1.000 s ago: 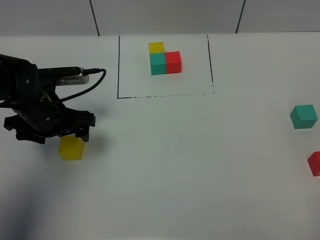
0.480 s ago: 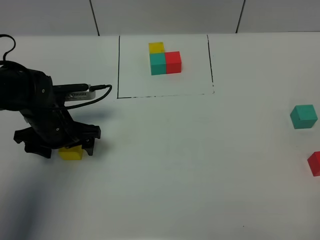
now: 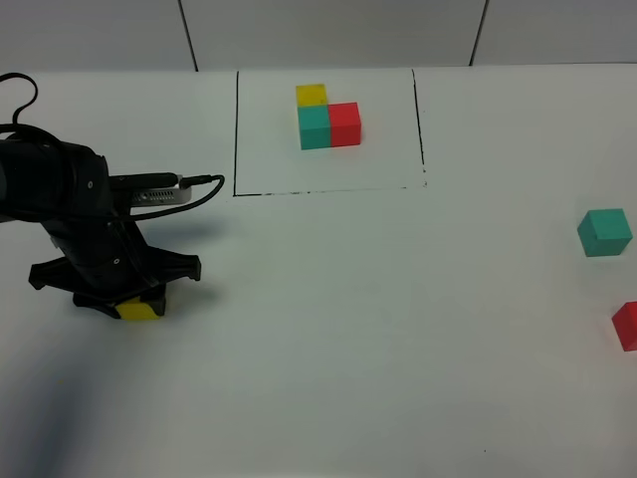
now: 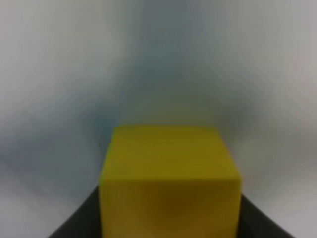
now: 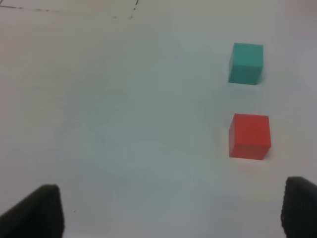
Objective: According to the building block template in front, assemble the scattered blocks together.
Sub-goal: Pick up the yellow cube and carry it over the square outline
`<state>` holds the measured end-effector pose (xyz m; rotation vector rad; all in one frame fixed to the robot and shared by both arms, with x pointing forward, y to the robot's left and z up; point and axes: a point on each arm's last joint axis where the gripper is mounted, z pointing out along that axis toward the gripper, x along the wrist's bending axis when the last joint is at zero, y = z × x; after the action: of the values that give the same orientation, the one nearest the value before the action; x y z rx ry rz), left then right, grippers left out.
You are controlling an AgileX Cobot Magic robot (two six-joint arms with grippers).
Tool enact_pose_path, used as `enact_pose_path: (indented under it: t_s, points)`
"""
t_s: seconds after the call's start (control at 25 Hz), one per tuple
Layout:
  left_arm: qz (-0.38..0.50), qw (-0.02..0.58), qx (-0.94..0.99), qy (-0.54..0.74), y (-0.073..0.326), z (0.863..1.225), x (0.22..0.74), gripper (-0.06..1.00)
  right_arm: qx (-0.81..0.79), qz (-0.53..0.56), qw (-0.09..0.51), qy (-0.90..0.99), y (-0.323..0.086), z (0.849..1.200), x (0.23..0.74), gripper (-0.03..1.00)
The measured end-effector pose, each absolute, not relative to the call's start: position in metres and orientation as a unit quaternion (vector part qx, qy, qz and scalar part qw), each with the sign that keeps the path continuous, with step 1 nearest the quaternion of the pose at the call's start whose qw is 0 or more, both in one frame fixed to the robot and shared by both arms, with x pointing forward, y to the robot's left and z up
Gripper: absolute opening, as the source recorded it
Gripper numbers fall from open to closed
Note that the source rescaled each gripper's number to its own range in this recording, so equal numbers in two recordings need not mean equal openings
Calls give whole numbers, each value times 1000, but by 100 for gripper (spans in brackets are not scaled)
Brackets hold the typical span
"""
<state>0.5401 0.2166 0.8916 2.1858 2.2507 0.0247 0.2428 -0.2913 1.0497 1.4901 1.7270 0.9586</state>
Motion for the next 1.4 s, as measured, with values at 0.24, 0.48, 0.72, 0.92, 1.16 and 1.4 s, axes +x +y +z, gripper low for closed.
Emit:
enact_pose_path:
  t_s: [0.24,0.48,0.72,0.92,1.16,1.4]
  points:
    - [11,7,732,681,216,892,541,2,569,366,328,659,-291,1050,243,77]
    - [21,21,746,666,215,893,545,2,569,366,328,659,-291,1050,243,77]
    - [39,48,755,653,205,913,565,2,569,366,328,659,-291,1050,243,77]
    - [44,51,797,600,185,945,588,2,569,366,328,659,-291,1050,243,77]
    - [20,22,862,507,145,965,609,2,569,366,328,659,-291,1050,243,77]
    - [4,-1,922,388,98,958,626,2,569,366,328,659,-291,1050,243,77]
